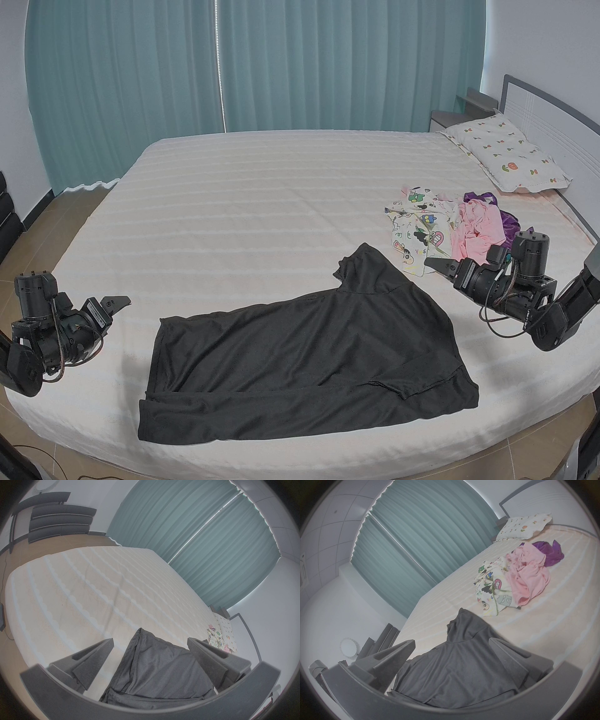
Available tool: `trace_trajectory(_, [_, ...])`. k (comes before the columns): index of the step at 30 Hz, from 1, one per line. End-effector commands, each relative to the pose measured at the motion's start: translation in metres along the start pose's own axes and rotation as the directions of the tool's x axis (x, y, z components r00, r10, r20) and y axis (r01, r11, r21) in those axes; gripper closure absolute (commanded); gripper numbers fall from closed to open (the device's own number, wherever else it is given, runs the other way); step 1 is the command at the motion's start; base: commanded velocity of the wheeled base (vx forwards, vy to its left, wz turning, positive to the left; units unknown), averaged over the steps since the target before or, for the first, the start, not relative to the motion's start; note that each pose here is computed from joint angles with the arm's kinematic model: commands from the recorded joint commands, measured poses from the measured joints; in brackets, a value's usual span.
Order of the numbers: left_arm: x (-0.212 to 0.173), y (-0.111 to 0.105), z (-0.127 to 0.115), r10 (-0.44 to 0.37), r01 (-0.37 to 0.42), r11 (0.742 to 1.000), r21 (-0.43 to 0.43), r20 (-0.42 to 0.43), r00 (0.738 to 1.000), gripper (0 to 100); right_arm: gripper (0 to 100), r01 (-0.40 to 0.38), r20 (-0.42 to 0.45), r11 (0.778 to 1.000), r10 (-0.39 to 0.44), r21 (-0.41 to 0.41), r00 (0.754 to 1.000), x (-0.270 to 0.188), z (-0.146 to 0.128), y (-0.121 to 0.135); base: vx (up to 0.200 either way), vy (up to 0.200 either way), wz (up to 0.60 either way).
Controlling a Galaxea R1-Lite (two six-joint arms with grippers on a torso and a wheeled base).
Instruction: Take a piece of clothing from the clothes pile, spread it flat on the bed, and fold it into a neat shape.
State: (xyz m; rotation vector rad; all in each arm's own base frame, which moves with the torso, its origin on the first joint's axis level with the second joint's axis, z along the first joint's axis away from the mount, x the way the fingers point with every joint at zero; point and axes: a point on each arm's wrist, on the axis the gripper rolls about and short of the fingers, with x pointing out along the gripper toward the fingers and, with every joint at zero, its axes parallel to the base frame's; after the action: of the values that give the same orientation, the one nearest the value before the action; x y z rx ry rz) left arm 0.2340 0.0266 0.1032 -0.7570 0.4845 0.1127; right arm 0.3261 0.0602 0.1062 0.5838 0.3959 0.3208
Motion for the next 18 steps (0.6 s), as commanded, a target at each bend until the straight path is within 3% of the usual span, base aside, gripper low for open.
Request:
trace_trajectory(1, [0.0009,-0.0001,-0.0006,0.000,0.000,1.000,0.000,-0.004,1.000,0,0,-0.023,-0.018,1.000,0.023,0.005,1.000,0.0020,-0.0051,0.0085,0.000,0.000,0.00])
trace_trajectory(6, [0.0022,0.0012,-0.0025,0.002,-0.002,1.000,-0.003,-0.016,1.000,0,0,0.050,0.010,0.998,-0.051,0.036,0.999,0.0052,-0.0080,0.0037,0.000,0.000,0.00])
trace_trajectory(13, [0.0054,0.0035,-0.0042,0.012,-0.013,1.000,-0.006,-0.029,1.000,0,0,0.057,0.002,0.994,-0.058,0.094,0.998,0.0067,-0.0103,0.0016,0.000,0.171,0.00])
trace_trajectory(18, [0.0072,0.0045,-0.0050,0.015,-0.015,1.000,-0.007,-0.034,0.999,0,0,0.064,-0.005,0.993,-0.064,0.097,0.998,0.0068,-0.0124,0.0007,0.000,0.000,0.00])
